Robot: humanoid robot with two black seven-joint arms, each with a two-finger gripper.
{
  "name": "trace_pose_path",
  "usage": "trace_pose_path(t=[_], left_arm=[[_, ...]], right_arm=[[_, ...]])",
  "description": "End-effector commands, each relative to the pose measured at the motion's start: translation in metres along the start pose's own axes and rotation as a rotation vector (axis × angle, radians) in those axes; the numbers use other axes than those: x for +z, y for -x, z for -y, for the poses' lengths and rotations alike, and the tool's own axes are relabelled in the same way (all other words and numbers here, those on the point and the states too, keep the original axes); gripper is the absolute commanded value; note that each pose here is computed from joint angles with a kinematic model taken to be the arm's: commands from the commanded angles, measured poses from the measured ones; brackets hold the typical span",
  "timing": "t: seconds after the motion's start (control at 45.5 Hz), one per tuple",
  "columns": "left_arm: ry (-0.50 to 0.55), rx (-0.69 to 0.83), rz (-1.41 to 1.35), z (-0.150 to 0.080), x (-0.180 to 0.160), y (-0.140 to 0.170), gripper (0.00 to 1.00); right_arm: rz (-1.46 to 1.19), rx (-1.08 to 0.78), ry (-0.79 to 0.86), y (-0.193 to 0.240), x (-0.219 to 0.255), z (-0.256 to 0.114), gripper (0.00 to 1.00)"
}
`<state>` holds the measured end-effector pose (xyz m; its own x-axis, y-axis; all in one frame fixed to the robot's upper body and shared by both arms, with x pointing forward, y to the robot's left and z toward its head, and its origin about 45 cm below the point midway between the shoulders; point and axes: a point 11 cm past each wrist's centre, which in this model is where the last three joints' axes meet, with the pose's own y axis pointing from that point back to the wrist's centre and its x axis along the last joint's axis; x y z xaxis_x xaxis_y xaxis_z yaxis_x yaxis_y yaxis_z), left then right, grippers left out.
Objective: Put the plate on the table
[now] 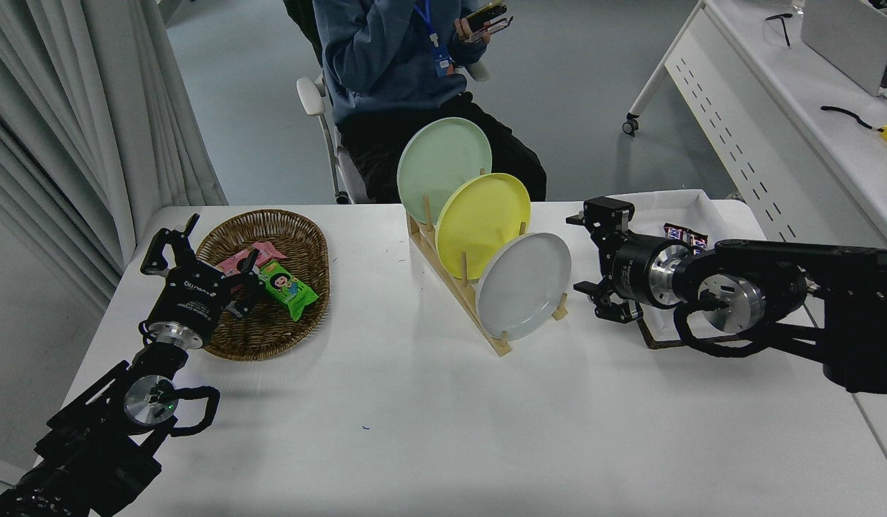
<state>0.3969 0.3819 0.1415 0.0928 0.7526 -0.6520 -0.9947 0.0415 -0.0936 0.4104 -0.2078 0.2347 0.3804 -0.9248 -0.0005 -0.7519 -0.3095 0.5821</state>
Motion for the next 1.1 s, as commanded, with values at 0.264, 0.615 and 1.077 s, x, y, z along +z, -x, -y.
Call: trace_pose_path(t=[0.264,0.615,1.077], left_arm=[[0.001,0.0,-0.001,0.0,0.0,0.0,1.0],[0.0,-0.001,0.0,0.0,0.0,0.0,1.0],[0.0,-0.001,0.0,0.0,0.0,0.0,1.0]], right_arm=[[-0.203,-0.086,-0.051,0.017,-0.014,0.017,1.0],[-0.268,-0.116,-0.015,0.016,-0.009,0.022,1.0],[-0.106,-0.181,0.094,0.002,-0.006,0.05,1.0]])
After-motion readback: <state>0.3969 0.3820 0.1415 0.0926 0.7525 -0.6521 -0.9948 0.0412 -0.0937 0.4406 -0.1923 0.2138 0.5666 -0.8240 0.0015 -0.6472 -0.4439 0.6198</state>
